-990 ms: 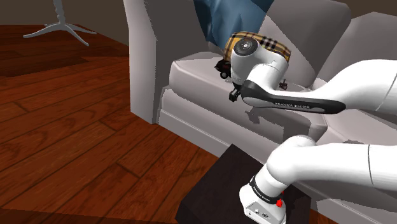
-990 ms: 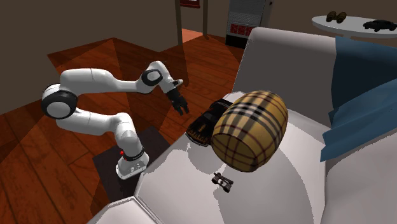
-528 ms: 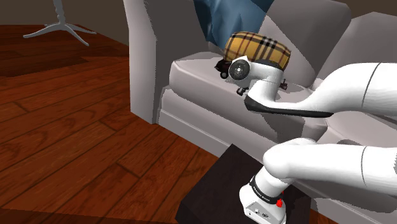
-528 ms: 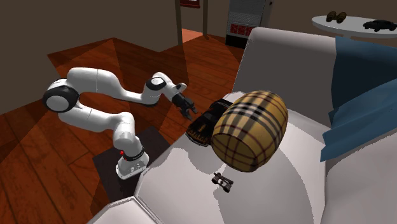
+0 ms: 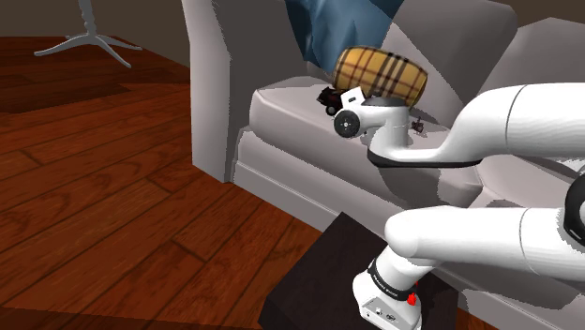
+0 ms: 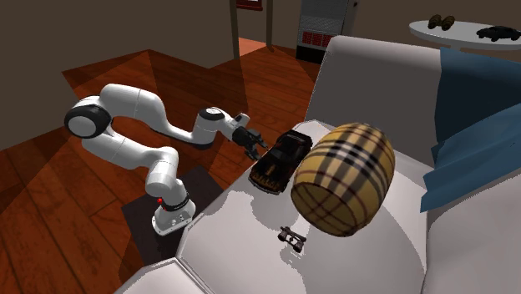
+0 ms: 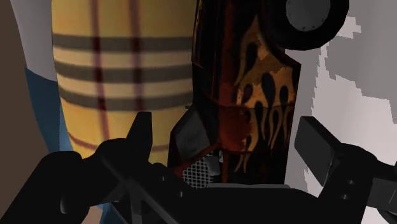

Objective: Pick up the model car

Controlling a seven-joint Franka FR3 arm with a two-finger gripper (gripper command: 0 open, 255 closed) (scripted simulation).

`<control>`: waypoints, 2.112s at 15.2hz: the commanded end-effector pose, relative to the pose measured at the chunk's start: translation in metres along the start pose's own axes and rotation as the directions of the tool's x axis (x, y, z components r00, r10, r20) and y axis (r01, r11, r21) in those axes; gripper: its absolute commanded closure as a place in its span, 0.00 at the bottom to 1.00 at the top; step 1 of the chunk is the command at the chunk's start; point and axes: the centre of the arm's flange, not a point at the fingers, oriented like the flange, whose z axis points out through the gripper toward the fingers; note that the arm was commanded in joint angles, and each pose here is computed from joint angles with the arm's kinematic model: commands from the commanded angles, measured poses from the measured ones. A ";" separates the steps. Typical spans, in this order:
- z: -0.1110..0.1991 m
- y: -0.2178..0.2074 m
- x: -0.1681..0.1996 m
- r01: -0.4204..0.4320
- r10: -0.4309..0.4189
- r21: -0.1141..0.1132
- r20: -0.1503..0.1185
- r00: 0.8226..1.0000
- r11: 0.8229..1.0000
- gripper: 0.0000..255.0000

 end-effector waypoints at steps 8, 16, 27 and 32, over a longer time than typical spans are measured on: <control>0.003 -0.022 -0.001 0.000 0.000 -0.003 -0.001 1.000 1.000 1.00; 0.003 -0.018 -0.001 0.000 0.000 -0.003 -0.001 1.000 1.000 1.00; -0.006 0.039 -0.001 0.000 0.000 -0.003 0.000 1.000 1.000 1.00; -0.009 0.056 -0.001 0.000 0.000 -0.003 0.000 1.000 1.000 1.00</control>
